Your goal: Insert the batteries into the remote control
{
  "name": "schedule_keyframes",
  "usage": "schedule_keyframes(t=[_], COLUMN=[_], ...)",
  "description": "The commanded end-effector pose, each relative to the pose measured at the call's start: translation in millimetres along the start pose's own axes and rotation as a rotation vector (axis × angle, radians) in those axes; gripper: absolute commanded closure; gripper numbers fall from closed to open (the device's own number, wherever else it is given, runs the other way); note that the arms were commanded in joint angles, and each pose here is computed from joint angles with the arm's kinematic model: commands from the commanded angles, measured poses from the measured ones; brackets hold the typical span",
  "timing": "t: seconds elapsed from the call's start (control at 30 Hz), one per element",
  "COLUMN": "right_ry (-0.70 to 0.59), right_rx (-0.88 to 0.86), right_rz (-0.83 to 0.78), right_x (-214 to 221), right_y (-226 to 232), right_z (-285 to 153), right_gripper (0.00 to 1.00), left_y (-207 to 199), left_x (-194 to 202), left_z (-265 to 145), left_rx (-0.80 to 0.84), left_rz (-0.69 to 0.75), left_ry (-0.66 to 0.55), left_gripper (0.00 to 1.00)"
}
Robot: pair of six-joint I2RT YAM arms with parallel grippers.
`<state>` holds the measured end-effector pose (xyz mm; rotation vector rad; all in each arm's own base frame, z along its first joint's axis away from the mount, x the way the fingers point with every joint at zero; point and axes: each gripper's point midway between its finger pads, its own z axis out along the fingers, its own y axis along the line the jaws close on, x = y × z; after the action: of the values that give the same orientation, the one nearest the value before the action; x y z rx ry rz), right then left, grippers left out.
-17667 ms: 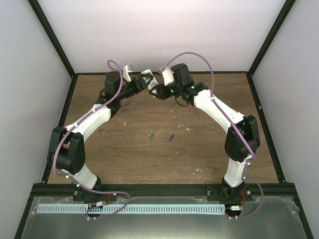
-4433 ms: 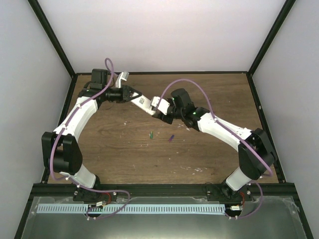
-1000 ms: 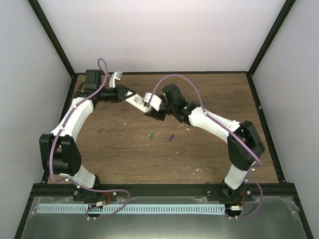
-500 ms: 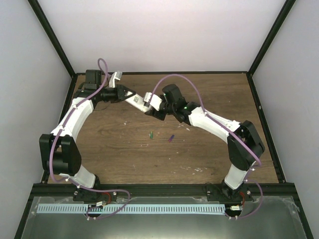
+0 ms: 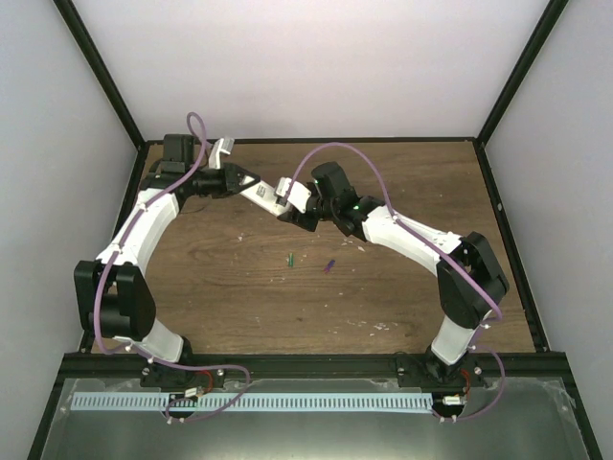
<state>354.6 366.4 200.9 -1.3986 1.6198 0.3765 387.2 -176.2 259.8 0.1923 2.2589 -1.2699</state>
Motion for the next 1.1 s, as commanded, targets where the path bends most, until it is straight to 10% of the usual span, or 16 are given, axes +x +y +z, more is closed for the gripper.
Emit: schedule_keyframes(t=[0.0,1.07], right_ry=[0.005,0.066], right_rx=[-0.007,-0.023], right_rz=[-0.027,-0.017], right_x=[-5,16], right_y=[1,9], right_z=[1,2], right_gripper=[0.58,0.63], left_y=[-17,-18], left_x=[-1,-1], left_z=[-8,-11], left_rx=[0.031,0.011], left_rz=[0.049,0.063], left_ry=[-0.017,-0.023], left_gripper=[1.00,1.00])
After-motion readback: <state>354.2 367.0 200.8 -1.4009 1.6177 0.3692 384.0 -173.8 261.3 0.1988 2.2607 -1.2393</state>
